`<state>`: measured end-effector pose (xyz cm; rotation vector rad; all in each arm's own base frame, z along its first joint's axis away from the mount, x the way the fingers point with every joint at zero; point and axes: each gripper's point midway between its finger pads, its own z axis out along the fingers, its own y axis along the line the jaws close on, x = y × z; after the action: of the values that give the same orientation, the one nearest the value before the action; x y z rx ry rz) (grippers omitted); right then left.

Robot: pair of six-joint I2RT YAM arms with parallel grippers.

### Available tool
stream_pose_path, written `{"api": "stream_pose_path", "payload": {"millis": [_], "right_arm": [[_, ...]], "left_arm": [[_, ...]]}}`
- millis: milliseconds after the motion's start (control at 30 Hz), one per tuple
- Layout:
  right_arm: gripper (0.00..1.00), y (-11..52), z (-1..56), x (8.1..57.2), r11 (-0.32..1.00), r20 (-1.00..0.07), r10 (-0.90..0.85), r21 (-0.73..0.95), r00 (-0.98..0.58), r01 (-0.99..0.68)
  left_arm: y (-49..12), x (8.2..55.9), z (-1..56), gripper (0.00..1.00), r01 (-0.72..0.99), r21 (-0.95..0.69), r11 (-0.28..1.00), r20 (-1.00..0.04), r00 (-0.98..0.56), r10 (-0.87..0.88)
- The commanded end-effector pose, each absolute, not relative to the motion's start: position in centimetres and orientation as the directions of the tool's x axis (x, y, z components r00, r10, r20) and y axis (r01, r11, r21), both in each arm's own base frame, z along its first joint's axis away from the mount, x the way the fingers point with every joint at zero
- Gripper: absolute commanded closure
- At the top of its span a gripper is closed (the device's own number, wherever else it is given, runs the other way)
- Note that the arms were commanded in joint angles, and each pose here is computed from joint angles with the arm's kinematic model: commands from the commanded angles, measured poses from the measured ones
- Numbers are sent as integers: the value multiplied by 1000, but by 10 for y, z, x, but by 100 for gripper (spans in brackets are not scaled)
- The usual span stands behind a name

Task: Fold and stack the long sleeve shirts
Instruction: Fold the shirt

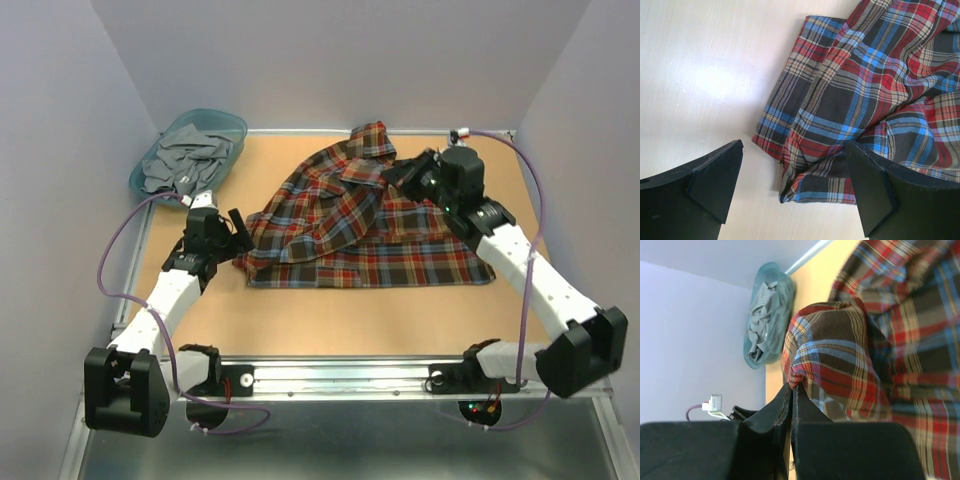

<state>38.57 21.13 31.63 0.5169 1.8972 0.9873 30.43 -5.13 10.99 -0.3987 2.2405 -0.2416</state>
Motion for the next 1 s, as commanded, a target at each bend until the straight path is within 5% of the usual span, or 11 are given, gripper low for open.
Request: {"api": "stream_pose_path", "payload": {"millis": [0, 200, 433, 700, 967], "right_arm": [[98, 187, 288, 353, 541, -453, 767, 837, -455, 80], [89, 128, 200, 302, 560, -446, 818, 761, -363, 326], [37, 103, 139, 283, 795, -594, 607, 467, -528, 388], [33, 119, 141, 310, 984, -674, 170, 149, -719, 94], [32, 171, 140, 321, 999, -702, 27, 34, -712, 5]], "left_arm": [[-49, 308, 110, 5, -203, -291, 935, -721, -595, -354], [-48, 308, 107, 5, -207, -285, 936, -716, -604, -351], [-48, 307, 103, 5, -209, -281, 937, -708, -614, -350], [-48, 307, 101, 5, -215, -278, 936, -705, -616, -351], [-46, 307, 102, 5, -222, -274, 936, -708, -612, -352]]}}
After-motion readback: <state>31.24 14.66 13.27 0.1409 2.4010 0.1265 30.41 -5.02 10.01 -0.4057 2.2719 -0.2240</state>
